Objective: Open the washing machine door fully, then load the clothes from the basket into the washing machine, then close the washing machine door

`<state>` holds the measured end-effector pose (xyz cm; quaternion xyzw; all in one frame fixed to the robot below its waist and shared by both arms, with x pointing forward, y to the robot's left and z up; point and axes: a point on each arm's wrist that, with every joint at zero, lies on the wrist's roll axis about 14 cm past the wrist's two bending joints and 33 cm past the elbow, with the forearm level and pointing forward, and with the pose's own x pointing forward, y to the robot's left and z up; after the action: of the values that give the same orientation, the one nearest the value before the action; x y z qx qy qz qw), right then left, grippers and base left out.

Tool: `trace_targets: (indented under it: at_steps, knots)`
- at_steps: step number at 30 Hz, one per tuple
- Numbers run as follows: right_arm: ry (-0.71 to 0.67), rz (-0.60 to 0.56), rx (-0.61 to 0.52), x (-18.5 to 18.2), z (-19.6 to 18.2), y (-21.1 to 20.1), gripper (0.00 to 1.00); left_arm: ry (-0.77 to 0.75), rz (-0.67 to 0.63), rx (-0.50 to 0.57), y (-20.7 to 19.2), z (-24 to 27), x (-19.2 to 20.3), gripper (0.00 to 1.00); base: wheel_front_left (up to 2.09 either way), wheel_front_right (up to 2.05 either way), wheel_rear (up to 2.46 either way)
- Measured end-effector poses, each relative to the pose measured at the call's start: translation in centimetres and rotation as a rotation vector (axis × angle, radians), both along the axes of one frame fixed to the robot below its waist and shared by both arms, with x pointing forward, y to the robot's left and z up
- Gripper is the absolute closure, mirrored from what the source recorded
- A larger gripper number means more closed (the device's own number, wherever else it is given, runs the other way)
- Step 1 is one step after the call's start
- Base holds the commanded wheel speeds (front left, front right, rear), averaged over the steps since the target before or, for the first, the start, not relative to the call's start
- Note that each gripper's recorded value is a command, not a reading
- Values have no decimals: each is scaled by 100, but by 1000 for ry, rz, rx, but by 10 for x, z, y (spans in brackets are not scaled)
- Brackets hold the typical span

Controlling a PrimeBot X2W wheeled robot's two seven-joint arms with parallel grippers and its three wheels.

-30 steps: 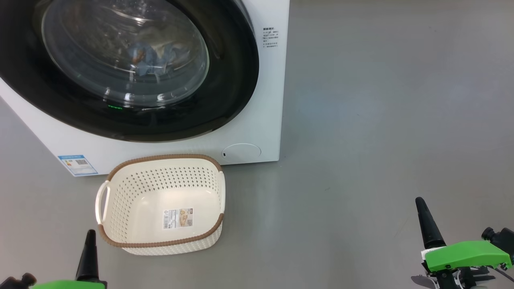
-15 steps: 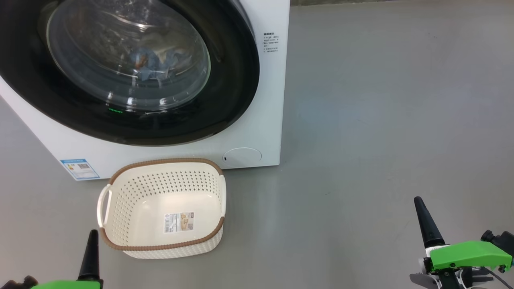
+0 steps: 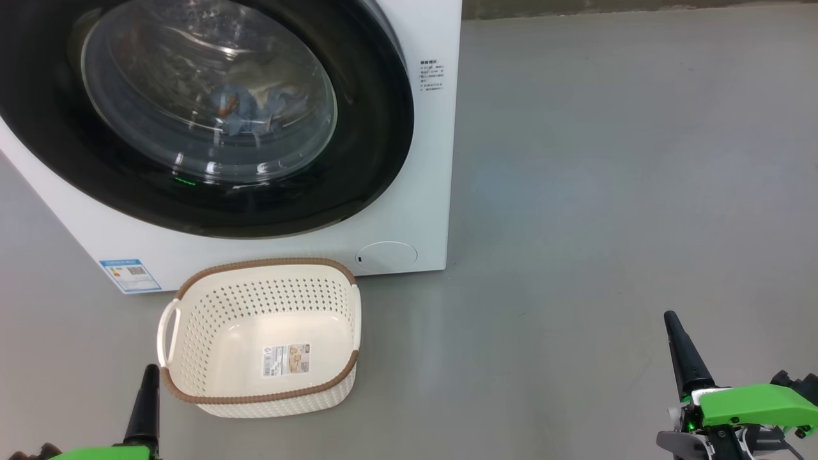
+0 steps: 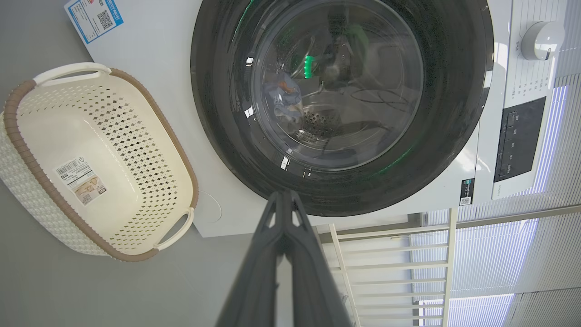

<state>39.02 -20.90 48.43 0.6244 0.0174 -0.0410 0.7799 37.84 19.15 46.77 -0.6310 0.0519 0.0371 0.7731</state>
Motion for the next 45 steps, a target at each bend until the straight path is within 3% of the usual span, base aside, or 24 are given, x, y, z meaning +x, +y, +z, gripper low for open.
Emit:
trace_targets:
  at_steps: [23, 45]
  knots:
    - [-43, 2, 221, -6, 9, 1, 100, -46, 2, -214, -6, 14, -1, 100, 0, 0, 0]
    - [-44, -4, 226, -6, 9, 0, 100, -47, 2, -215, -6, 14, -1, 100, 0, 0, 0]
